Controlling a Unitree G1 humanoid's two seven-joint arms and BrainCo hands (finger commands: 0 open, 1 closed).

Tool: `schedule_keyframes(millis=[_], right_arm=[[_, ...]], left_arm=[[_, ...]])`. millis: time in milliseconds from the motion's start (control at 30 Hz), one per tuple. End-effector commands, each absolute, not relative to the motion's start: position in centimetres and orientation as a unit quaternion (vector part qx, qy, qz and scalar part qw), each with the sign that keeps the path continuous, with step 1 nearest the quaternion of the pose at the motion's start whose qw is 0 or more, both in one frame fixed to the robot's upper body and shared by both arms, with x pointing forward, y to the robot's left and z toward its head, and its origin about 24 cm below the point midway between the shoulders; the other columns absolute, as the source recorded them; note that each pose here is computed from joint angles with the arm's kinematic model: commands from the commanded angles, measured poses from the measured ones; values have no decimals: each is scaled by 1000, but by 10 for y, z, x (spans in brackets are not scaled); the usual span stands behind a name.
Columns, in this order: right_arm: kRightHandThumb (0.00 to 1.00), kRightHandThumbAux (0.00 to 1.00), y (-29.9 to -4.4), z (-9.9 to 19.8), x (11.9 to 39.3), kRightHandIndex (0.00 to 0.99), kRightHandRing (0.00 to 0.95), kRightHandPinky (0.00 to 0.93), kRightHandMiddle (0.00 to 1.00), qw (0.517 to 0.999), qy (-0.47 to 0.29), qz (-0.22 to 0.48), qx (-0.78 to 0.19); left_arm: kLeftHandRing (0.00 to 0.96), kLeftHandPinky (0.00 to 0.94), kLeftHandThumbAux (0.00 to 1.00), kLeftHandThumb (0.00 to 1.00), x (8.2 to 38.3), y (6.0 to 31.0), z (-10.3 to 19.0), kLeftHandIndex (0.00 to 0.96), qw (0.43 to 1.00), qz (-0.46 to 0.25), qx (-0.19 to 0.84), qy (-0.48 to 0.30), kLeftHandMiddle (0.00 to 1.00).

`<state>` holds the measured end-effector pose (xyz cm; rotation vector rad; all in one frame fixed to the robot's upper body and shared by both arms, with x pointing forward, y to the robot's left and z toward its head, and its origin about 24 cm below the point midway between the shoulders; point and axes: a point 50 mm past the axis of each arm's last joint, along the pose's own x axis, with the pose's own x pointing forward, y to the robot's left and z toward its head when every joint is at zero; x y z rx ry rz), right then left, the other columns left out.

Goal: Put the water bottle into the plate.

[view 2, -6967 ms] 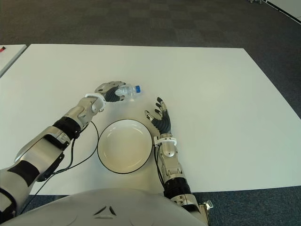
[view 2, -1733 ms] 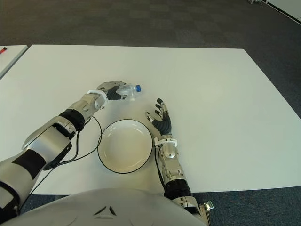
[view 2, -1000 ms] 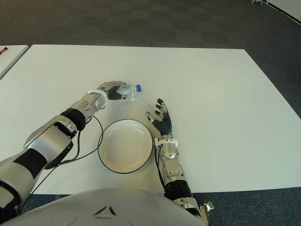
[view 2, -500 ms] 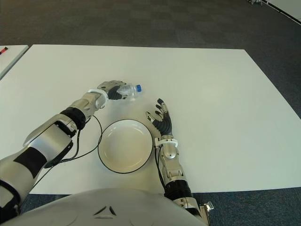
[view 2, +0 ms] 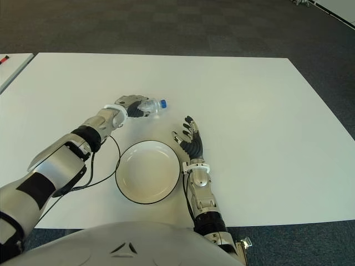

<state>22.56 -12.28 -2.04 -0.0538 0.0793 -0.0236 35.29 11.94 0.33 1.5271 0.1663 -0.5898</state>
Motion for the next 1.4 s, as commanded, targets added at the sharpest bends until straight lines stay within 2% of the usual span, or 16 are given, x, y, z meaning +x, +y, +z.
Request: schedule_keyframes(millis=[33, 300, 433, 600, 700, 800, 967, 1067, 1200, 1400], right_arm=[[379, 778, -123, -27, 223, 77, 135, 182, 127, 998, 61, -17, -15], [396, 767, -123, -26, 224, 78, 135, 185, 127, 998, 59, -18, -11], [401, 768, -124, -26, 224, 79, 132, 188, 124, 998, 58, -18, -8], [417, 770, -124, -26, 224, 77, 141, 204, 130, 998, 57, -18, -6], [422, 771, -124, -26, 224, 75, 146, 206, 133, 998, 58, -18, -6], [426, 775, -124, -26, 224, 74, 147, 202, 133, 998, 59, -18, -6], [431, 779, -124, -27, 224, 69, 141, 192, 129, 998, 62, -18, -3], [434, 781, -124, -27, 224, 66, 139, 189, 128, 998, 63, -18, 1], [441, 783, -124, -26, 224, 63, 135, 186, 125, 998, 61, -19, 4], [442, 781, -124, -26, 224, 65, 138, 199, 125, 998, 59, -20, 4]], left_arm=[[196, 328, 340, 593, 322, 134, -39, 143, 627, -310, 699, 152, 175], [269, 438, 386, 641, 321, 134, -41, 169, 610, -313, 711, 154, 246], [277, 439, 410, 654, 321, 135, -41, 146, 605, -320, 711, 158, 250], [272, 524, 426, 658, 321, 136, -41, 135, 603, -324, 711, 159, 239], [269, 536, 442, 652, 320, 136, -42, 145, 602, -327, 711, 161, 233], [266, 535, 451, 643, 320, 136, -42, 154, 602, -329, 709, 162, 229], [285, 457, 451, 618, 319, 138, -43, 175, 609, -331, 701, 168, 245], [286, 472, 448, 611, 319, 138, -43, 176, 615, -333, 695, 169, 243], [259, 471, 455, 595, 318, 140, -44, 148, 624, -332, 685, 176, 222], [197, 414, 461, 569, 316, 141, -46, 102, 633, -327, 678, 182, 175]])
